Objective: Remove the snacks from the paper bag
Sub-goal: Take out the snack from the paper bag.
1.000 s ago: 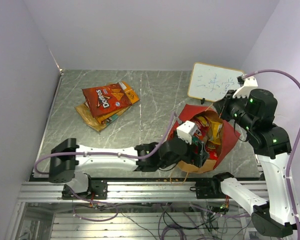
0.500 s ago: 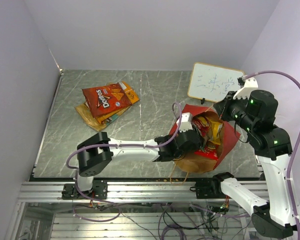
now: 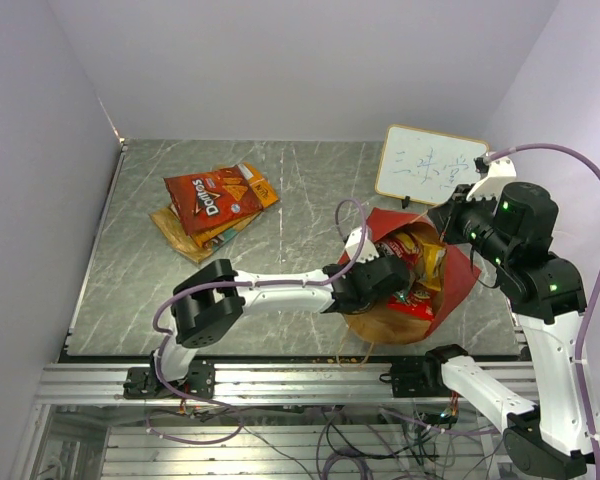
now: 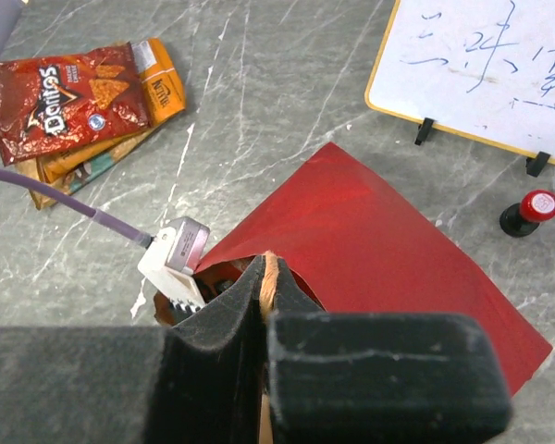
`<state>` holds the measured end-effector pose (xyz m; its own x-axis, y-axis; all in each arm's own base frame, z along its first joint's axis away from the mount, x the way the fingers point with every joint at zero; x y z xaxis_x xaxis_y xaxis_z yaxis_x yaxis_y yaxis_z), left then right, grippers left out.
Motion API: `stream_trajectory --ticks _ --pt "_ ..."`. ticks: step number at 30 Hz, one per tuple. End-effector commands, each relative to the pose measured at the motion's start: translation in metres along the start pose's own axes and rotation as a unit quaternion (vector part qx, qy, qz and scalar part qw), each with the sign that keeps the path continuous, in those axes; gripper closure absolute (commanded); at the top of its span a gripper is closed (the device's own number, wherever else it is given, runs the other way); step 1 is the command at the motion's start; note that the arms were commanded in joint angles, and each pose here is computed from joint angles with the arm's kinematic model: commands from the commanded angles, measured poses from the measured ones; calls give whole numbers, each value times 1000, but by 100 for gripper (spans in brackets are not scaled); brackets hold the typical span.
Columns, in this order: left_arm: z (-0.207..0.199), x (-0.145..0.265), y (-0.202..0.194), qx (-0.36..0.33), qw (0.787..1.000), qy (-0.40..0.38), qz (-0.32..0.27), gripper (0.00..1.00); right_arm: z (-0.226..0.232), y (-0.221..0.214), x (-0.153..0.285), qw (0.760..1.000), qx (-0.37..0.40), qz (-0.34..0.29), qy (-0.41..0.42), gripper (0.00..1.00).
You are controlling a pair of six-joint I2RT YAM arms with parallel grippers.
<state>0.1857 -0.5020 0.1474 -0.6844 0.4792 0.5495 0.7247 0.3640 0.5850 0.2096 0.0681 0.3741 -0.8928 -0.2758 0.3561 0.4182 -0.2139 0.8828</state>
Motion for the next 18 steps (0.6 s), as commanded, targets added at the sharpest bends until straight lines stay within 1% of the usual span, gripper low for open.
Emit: stream_trajectory --ticks 1,4,8,14,18 --pt "12 -11 11 30 999 35 -18 49 7 18 8 999 12 -41 18 100" --pt "6 -17 18 25 999 31 -29 49 8 19 10 999 12 -42 20 100" --pt "0 -26 20 23 999 33 -26 50 9 19 12 999 13 -43 21 100" --pt "-12 -20 28 20 999 18 -29 50 7 21 13 999 18 -47 18 100" --pt "-19 -25 37 26 999 16 -38 55 7 20 11 998 17 -50 18 100"
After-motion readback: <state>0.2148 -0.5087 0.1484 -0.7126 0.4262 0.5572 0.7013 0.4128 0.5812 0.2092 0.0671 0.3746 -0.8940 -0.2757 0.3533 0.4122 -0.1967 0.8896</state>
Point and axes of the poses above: each gripper's point midway between its finger pads, its own x axis back along the fingers, its own z axis along the line the jaws close on, y = z × x, the point moved 3 cm from there along x, back along the fingers, and after that the axes turned 8 degrees about -x, right-handed, at the moved point
